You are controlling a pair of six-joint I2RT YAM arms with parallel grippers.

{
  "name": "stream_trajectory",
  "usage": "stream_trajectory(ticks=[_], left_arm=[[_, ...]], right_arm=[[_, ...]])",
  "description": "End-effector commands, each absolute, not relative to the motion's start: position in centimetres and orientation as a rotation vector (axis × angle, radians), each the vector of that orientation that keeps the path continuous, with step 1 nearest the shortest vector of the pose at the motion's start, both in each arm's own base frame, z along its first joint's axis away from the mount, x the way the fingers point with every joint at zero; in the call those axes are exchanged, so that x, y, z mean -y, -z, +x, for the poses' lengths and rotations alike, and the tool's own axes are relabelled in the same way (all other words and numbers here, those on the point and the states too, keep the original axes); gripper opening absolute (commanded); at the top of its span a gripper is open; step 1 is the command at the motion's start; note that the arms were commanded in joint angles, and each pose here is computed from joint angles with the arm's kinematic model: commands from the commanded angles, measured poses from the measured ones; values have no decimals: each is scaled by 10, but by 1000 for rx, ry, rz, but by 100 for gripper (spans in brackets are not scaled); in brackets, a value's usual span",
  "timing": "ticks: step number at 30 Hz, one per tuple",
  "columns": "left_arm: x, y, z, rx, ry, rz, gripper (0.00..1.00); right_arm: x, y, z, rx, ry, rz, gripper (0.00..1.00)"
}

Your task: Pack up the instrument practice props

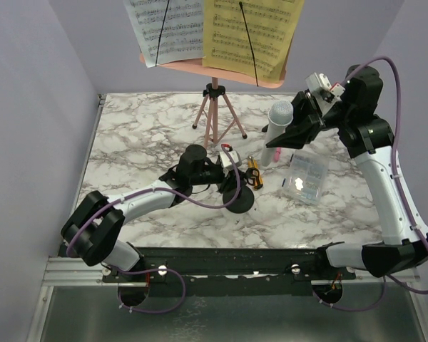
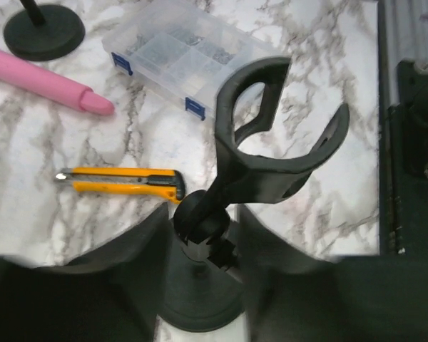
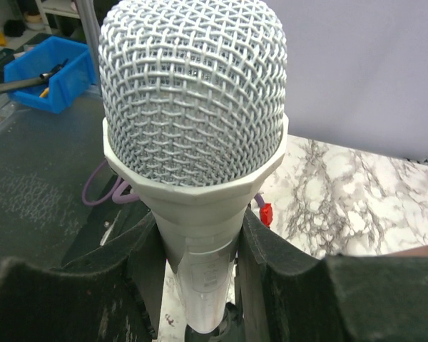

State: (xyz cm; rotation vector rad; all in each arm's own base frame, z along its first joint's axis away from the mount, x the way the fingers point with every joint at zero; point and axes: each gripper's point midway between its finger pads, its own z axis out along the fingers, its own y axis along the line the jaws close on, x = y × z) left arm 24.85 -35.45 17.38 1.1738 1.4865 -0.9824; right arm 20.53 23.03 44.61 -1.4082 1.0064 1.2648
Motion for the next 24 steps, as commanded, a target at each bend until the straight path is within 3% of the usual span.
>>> stream_trajectory(ticks=[1,5,9,24], left_arm=[[345,-163,237,-1610,1010,1126,61],[338,-176,234,-1612,1014,1071,81],[331,-191,230,-1600,1013,1017,93],[299,-244,215,-1698,944,966,98]], right_arm=[[-217,-437,200,-1055,-1218,-1367,0],[-206,-426,206,-1107,-1182,-1321,0],[-195,-416,211,-1144,-1170,-1281,0],[-144,-375,244,-1361,-1120,-1022,0]])
